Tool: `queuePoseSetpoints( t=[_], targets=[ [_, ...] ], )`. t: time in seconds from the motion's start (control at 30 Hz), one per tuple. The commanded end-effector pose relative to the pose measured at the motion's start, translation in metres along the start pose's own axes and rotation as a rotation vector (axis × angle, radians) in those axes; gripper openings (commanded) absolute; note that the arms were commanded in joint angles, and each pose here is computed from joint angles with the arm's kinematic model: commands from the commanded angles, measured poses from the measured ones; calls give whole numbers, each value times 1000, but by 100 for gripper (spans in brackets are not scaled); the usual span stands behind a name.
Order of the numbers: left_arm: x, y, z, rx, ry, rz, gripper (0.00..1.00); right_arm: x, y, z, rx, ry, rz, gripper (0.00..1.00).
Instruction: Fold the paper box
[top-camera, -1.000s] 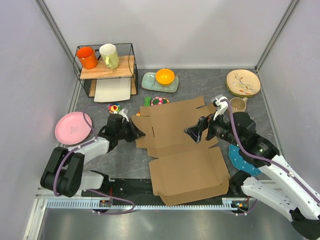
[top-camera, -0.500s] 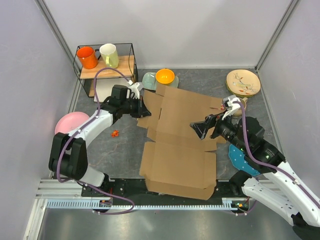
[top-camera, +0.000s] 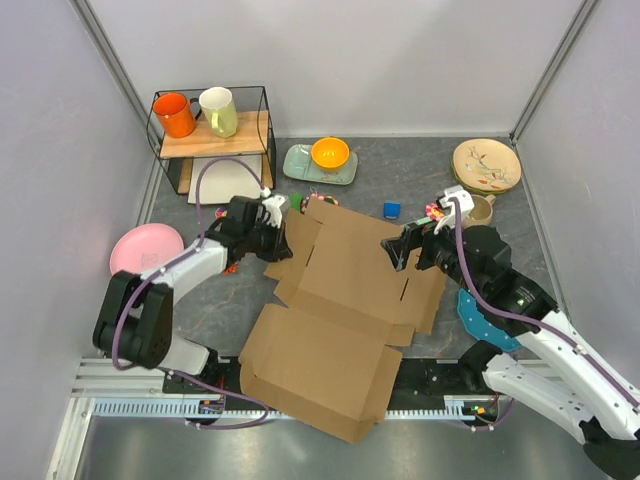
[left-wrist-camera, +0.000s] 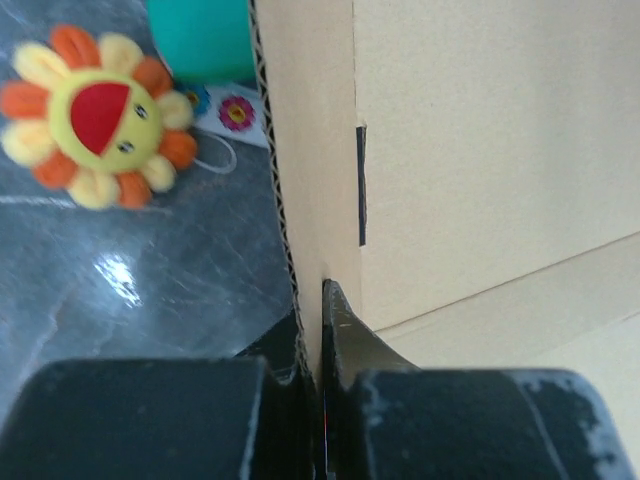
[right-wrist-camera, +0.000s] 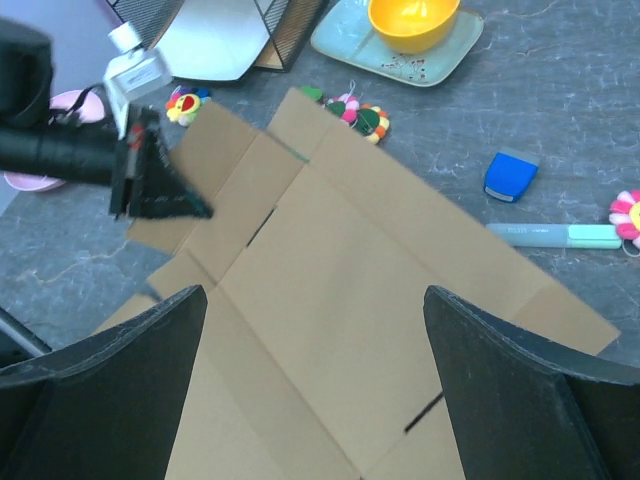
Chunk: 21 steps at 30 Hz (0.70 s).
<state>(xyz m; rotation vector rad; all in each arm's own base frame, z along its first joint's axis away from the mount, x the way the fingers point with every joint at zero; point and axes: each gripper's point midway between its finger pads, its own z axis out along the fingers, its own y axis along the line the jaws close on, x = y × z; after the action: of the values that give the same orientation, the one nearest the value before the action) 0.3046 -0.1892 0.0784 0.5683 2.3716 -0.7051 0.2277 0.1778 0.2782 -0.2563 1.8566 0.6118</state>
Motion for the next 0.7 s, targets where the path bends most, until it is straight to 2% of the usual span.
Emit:
queuePoseSetpoints(
  t=[0.0,0.1,0.2,0.37,0.53,0.67],
  targets=[
    [-36,-15,-15,-27,-343,110,2,-11,1,17,9,-19,-35,98],
    [-48,-25,-32,-47,-524,175,2,-7,4,30,-2,28,-66,98],
    [-57,-32,-46,-81,-653,231,2,-4,1,42,24,71,-111,98],
    [-51,-34,-51,-126,-740,245,2,-16,-2,55,57,98,-170,98],
    [-27,-32,-39,-195,-732,253,2,-31,-4,70,81,107,-270,98],
    [-24,-29,-39,-221,-761,220,2,-46,-12,85,145,102,-329,98]
  ],
)
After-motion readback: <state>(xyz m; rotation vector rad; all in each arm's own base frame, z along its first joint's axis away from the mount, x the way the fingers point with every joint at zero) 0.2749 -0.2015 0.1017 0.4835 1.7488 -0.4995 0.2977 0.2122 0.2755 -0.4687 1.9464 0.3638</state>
